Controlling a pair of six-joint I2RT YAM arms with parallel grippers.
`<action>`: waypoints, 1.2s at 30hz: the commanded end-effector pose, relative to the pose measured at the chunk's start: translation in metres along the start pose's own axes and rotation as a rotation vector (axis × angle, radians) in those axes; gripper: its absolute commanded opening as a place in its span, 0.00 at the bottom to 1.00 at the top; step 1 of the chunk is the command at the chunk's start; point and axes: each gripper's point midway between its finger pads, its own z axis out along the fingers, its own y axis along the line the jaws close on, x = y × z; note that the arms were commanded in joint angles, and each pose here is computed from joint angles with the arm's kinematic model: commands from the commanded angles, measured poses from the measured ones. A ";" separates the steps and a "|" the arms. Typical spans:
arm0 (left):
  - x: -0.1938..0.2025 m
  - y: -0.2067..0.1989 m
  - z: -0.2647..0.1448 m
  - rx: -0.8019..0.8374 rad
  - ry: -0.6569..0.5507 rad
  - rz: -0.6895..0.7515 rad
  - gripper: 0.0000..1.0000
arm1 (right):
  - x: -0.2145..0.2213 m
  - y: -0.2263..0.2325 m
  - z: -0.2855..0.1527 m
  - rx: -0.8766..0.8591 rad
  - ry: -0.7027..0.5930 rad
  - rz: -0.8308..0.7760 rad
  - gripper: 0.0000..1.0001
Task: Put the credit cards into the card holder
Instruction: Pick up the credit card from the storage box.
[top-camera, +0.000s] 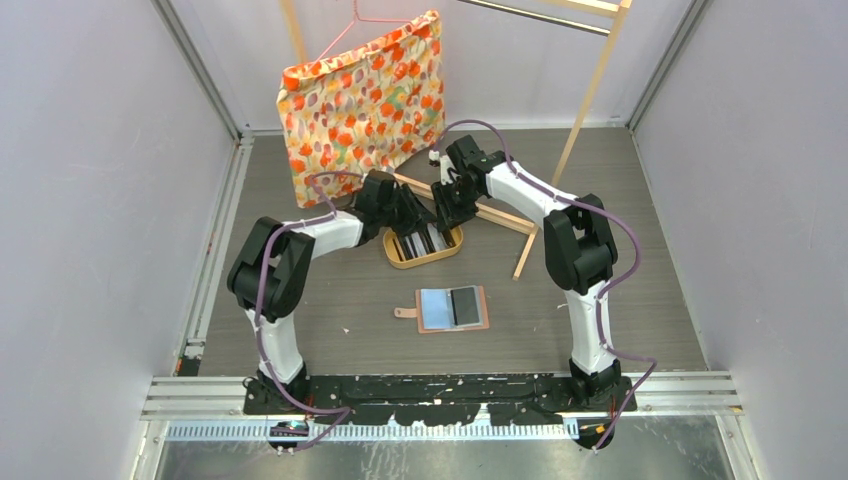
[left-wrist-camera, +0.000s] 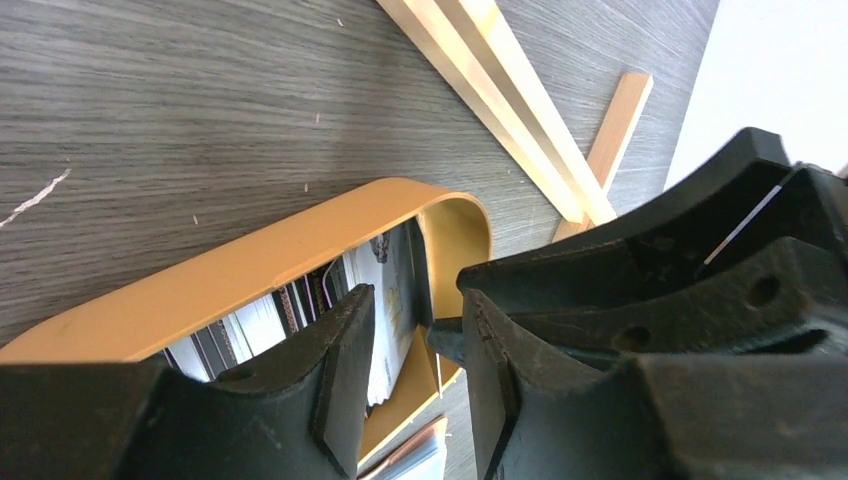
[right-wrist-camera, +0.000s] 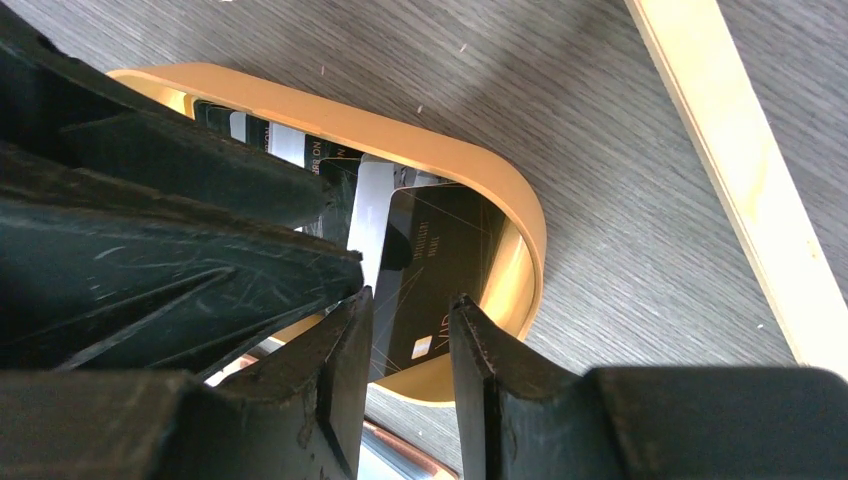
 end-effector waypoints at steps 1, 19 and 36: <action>-0.012 -0.019 0.007 0.041 -0.044 0.009 0.39 | -0.013 0.001 -0.017 0.009 -0.048 -0.010 0.38; -0.012 -0.018 0.023 0.060 -0.046 -0.058 0.36 | -0.012 0.004 -0.018 -0.001 -0.046 -0.010 0.38; -0.002 -0.010 0.036 0.072 -0.016 -0.083 0.01 | -0.018 0.016 -0.032 -0.050 -0.075 -0.026 0.38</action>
